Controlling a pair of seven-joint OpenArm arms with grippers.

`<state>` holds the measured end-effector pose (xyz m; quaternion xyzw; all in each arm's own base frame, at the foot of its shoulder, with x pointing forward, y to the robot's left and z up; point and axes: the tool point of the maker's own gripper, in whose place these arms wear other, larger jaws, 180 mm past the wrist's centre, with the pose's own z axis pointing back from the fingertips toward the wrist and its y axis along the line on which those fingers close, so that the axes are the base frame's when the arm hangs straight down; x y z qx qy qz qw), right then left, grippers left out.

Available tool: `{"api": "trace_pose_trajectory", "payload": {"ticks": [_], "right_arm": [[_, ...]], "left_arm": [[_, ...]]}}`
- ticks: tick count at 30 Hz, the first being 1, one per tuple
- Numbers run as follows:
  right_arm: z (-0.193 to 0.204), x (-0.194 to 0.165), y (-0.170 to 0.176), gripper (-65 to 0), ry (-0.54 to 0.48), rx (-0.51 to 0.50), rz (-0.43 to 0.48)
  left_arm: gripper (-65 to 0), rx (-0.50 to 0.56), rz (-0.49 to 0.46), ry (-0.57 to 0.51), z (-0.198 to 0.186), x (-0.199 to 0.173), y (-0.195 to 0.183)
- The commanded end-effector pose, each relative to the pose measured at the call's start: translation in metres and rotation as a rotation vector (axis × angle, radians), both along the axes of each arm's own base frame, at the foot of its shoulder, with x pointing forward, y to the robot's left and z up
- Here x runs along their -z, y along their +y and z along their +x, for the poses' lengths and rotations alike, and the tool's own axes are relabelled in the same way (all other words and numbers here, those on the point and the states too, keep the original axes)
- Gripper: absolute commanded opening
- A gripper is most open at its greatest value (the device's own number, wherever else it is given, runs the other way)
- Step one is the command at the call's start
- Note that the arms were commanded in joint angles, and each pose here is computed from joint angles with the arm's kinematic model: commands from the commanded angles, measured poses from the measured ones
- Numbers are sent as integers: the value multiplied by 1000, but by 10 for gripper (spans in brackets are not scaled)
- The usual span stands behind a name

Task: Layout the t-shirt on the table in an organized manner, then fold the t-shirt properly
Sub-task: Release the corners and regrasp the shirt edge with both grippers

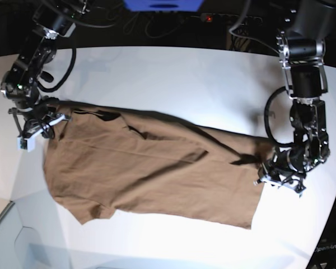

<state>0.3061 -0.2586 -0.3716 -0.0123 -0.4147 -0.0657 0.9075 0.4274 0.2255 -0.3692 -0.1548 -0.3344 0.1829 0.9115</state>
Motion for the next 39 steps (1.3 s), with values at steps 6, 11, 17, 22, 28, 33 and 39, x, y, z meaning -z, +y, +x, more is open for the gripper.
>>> {"api": "trace_pose_trajectory", "payload": {"ticks": [6, 11, 17, 22, 28, 33, 39], "right_arm": [[9, -15, -2, -650, -54, -3, -11], [9, -15, -2, -650, -54, -3, -11], [8, -15, -5, -650, -50, 1, -16], [8, -15, -5, -648, -48, 0, -18], [4, -11, -3, -488, -34, -5, -19], [4, -12, -7, -364, -34, -3, -26], [2, -12, -11, -313, -32, 2, -34]], "left_arm": [[-499, -15, 9, -55, 13, -19, 7], [-348, -16, 10, -47, 10, -19, 12], [-245, -61, 12, -38, -12, -9, 28], [-226, -129, 5, -24, -30, 2, 50], [-225, -152, 4, -3, -41, 10, 58], [-225, -152, 5, -2, -41, 10, 58], [-225, -156, 5, 8, -42, 13, 58]]}}
